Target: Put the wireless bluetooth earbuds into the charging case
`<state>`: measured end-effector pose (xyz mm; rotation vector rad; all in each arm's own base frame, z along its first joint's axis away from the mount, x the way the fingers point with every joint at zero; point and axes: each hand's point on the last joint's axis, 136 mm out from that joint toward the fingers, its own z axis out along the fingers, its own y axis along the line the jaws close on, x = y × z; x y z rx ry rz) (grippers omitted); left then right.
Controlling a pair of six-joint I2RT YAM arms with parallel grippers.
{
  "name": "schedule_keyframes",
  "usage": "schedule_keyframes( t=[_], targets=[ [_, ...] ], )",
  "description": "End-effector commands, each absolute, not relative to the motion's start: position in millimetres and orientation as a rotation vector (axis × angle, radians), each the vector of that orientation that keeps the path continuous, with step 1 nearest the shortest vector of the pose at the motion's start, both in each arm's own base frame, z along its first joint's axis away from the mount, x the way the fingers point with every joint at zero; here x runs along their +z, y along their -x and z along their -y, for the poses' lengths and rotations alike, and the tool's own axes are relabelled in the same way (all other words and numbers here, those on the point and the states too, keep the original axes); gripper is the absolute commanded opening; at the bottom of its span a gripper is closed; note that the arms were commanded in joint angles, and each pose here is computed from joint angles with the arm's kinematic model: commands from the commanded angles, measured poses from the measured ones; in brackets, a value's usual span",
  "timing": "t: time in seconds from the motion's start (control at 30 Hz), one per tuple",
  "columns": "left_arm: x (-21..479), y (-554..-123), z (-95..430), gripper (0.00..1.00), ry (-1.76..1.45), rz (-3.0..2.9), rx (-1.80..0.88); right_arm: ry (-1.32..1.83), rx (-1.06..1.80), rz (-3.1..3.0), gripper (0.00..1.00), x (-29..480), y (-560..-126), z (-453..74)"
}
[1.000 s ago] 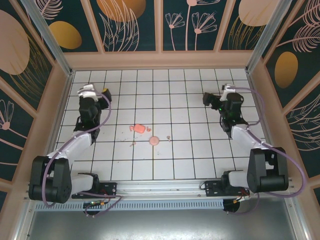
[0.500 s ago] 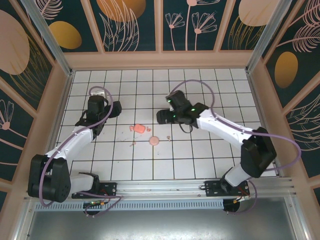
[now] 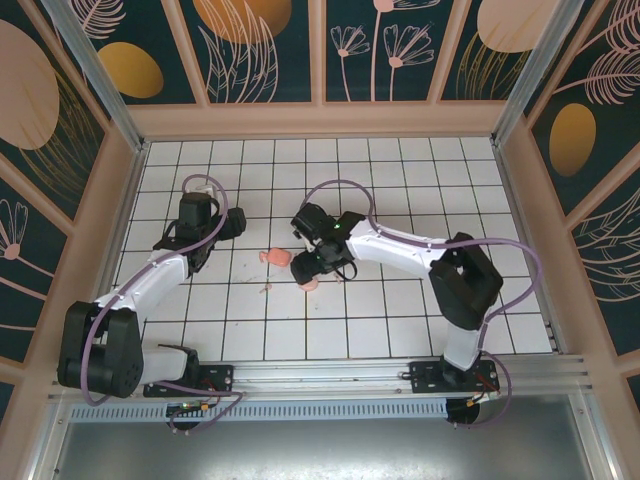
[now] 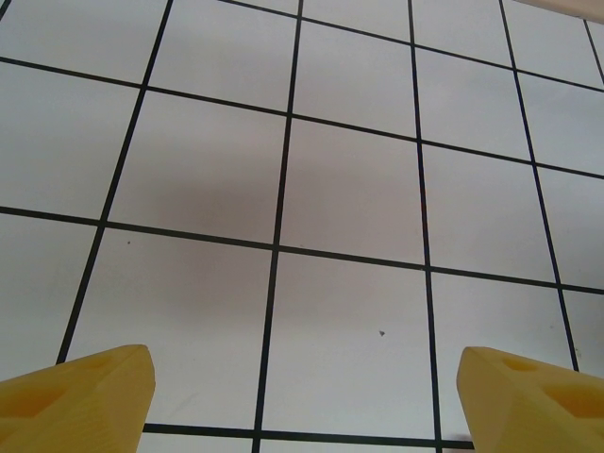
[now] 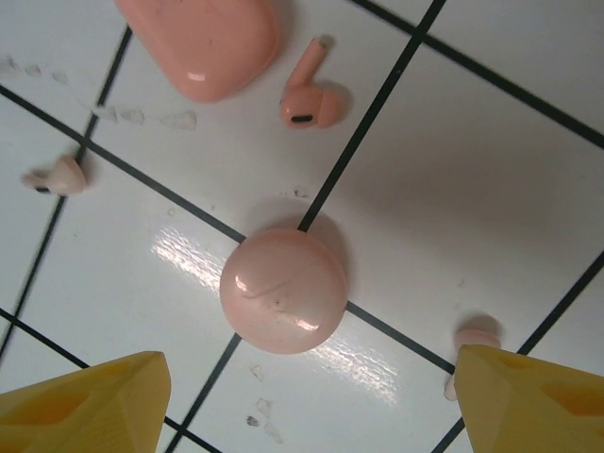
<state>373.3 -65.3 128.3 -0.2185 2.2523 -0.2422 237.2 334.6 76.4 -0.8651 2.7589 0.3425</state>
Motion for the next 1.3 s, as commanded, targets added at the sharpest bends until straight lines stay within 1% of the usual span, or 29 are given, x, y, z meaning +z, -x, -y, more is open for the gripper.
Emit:
schedule_keyframes(
  t=[0.0, 0.27, 0.43, 0.77, 0.83, 0.97, 1.1, 1.27],
  targets=[
    [129, -372, 67, 0.83, 0.229, -2.261, -0.261, 1.016, 0.319, -2.731, 0.79, 75, -231, -342],
    [131, -372, 70, 0.83, 0.229, -2.257, -0.281, 1.126, 0.299, -2.733, 0.79, 57, -230, -349],
    [131, -372, 72, 0.83, 0.229, -2.256, -0.298, 1.143, 0.290, -2.732, 0.79, 49, -233, -355],
    [127, -373, 72, 0.83, 0.225, -2.264, -0.295, 1.177, 0.246, -2.760, 0.72, 28, -233, -352],
    [125, -373, 73, 0.83, 0.226, -2.267, -0.302, 1.178, 0.241, -2.759, 0.70, 25, -233, -352],
    [124, -373, 74, 0.82, 0.222, -2.273, -0.307, 1.174, 0.273, -2.759, 0.68, 24, -231, -356],
    [125, -373, 74, 0.82, 0.225, -2.270, -0.308, 1.172, 0.270, -2.763, 0.64, 20, -231, -354],
    [125, -373, 75, 0.82, 0.219, -2.274, -0.310, 1.172, 0.261, -2.775, 0.63, 14, -228, -351]
  ],
)
